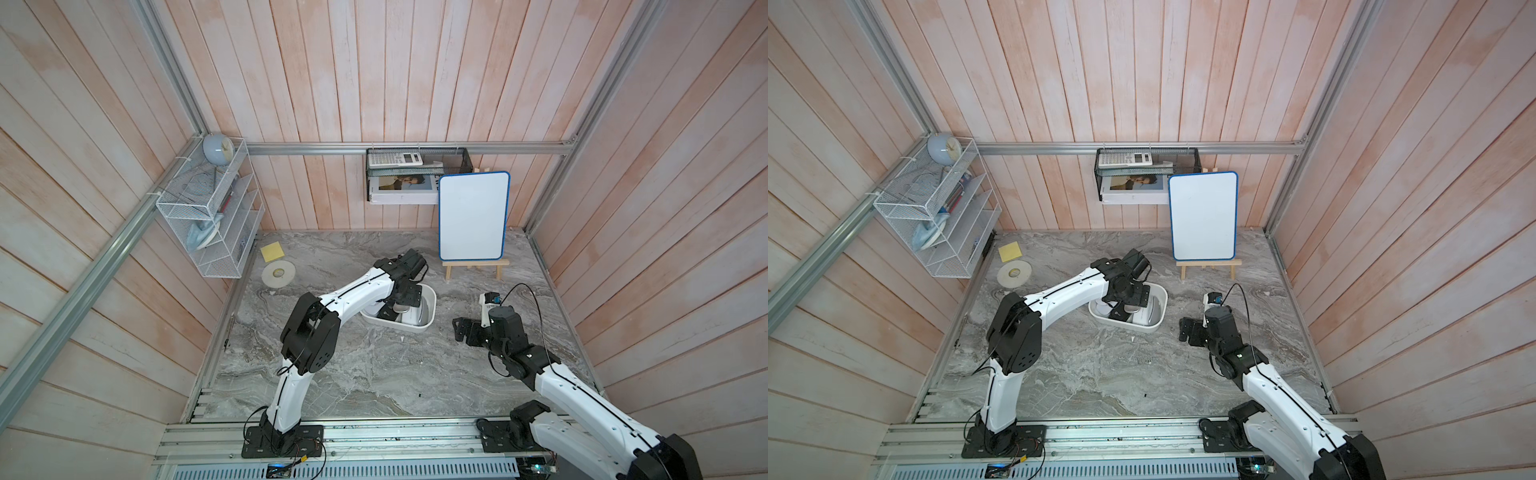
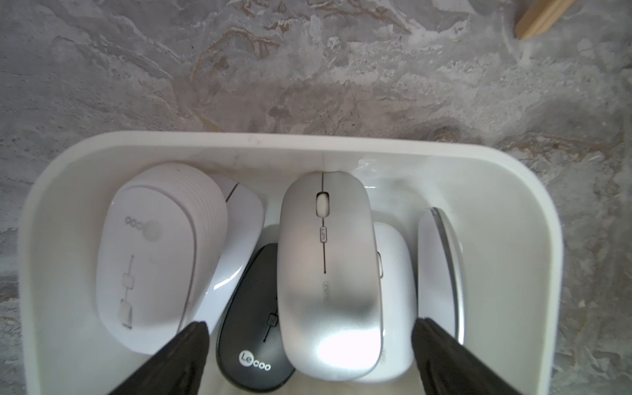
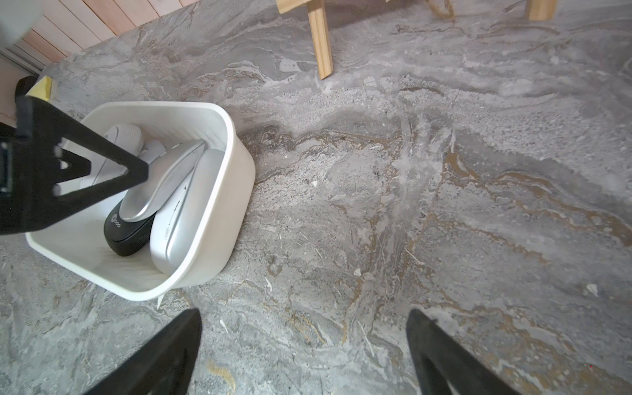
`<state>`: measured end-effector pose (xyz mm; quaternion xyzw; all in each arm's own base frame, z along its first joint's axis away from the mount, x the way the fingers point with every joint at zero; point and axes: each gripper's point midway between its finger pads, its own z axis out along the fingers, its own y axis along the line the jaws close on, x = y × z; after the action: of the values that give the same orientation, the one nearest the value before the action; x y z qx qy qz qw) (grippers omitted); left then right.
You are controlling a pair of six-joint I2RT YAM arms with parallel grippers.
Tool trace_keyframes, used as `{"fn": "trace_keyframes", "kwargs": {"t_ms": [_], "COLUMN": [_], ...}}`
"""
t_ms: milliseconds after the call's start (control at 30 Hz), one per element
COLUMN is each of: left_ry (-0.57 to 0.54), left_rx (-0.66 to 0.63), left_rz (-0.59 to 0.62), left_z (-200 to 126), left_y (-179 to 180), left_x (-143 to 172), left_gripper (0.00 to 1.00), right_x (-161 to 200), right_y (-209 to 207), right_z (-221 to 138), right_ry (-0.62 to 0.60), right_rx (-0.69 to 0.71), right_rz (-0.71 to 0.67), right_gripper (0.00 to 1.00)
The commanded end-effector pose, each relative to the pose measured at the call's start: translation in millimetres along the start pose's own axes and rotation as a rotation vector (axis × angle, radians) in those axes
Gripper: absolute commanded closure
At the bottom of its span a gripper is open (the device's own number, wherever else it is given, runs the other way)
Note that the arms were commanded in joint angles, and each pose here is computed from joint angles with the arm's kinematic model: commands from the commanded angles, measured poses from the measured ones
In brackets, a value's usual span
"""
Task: Take out the mouse from the storage box
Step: Pick up the mouse from the storage box.
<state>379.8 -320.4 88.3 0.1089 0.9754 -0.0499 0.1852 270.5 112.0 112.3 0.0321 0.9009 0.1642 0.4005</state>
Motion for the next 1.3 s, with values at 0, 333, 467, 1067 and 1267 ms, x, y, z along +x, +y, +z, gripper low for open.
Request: {"fn": "trace_keyframes", "kwargs": {"t_ms": [0, 333, 467, 1067, 1267], "left_ry": [0.038, 0.08, 0.088, 0.031, -0.013], "left_rx": [0.003, 0.021, 0.017, 0.014, 0.007], "left_rz": [0.004, -0.013, -0.021, -0.067, -0.053], "left_z": [9.5, 30.8, 37.8, 35.6, 19.0], "left_y": [-3.7, -11.7, -11.6, -11.2, -14.1], "left_x": [5.0, 9.7, 11.0, -5.0, -9.9], "left_gripper": [0.03, 0.08, 0.11, 0.39, 0.41], "right_x": [-4.3, -2.0, -2.7, 0.4, 0.5], "right_y": [-0.8, -0.6, 0.0, 1.2, 0.4], "right_z": [1.0, 8.6, 9.1, 12.9, 13.3], "right_ry": [-0.023, -0.001, -0.002, 0.017, 0.016], "right_rx": [0.01, 0.017, 0.015, 0.01, 0.014], "right_rz": [-0.011, -0.011, -0.012, -0.011, -0.01], "right_gripper": [0.02, 0.02, 0.03, 0.03, 0.02]}}
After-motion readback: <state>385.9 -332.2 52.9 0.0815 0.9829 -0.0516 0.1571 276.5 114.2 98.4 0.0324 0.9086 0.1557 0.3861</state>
